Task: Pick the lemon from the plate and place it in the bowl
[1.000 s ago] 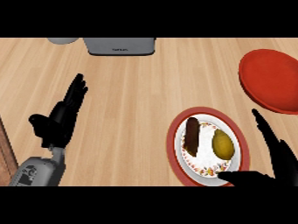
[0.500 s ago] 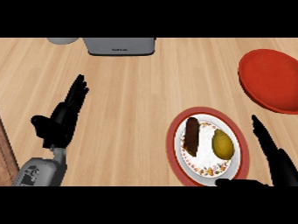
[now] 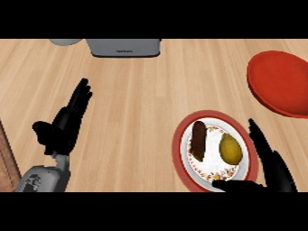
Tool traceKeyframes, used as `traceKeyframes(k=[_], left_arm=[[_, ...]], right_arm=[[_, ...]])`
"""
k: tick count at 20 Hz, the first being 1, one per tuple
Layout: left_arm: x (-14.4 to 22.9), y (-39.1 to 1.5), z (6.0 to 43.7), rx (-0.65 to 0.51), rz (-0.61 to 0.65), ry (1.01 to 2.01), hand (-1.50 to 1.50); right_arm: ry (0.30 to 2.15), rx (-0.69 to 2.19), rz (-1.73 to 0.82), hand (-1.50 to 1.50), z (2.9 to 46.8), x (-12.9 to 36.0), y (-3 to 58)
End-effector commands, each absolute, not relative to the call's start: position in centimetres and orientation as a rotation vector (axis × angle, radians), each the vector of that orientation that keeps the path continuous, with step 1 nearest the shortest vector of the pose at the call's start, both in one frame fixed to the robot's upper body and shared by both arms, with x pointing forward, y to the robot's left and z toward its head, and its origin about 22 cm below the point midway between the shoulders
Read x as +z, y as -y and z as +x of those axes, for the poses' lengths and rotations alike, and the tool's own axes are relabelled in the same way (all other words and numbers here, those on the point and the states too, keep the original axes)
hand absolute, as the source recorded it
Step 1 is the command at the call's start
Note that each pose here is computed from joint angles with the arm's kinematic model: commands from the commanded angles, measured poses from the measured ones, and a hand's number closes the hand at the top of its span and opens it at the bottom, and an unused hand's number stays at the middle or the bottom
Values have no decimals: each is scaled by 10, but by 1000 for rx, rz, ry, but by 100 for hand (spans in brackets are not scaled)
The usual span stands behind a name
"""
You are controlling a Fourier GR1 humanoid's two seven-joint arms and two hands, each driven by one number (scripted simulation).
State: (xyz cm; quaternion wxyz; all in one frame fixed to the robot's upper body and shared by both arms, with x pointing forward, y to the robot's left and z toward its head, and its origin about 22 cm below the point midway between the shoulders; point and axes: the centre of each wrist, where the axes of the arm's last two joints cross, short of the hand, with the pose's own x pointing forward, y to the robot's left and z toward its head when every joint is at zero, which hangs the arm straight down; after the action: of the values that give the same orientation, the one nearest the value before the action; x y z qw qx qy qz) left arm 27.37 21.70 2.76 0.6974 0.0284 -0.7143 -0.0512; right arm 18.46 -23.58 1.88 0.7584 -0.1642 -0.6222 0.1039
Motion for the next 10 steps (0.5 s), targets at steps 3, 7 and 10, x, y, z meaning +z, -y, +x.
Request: traceKeyframes(k=[3,7,10], left_arm=[[37,-219,273,-89,61,1594,0],[27,-218,281,-113,69,1593,0],[35,-223,278,-104,67,1582,0]], right_arm=[[1344,207,-356,-150,182,-8,241],[1343,214,-352,-150,192,-15,228],[1300,254,-434,-150,193,-26,243]])
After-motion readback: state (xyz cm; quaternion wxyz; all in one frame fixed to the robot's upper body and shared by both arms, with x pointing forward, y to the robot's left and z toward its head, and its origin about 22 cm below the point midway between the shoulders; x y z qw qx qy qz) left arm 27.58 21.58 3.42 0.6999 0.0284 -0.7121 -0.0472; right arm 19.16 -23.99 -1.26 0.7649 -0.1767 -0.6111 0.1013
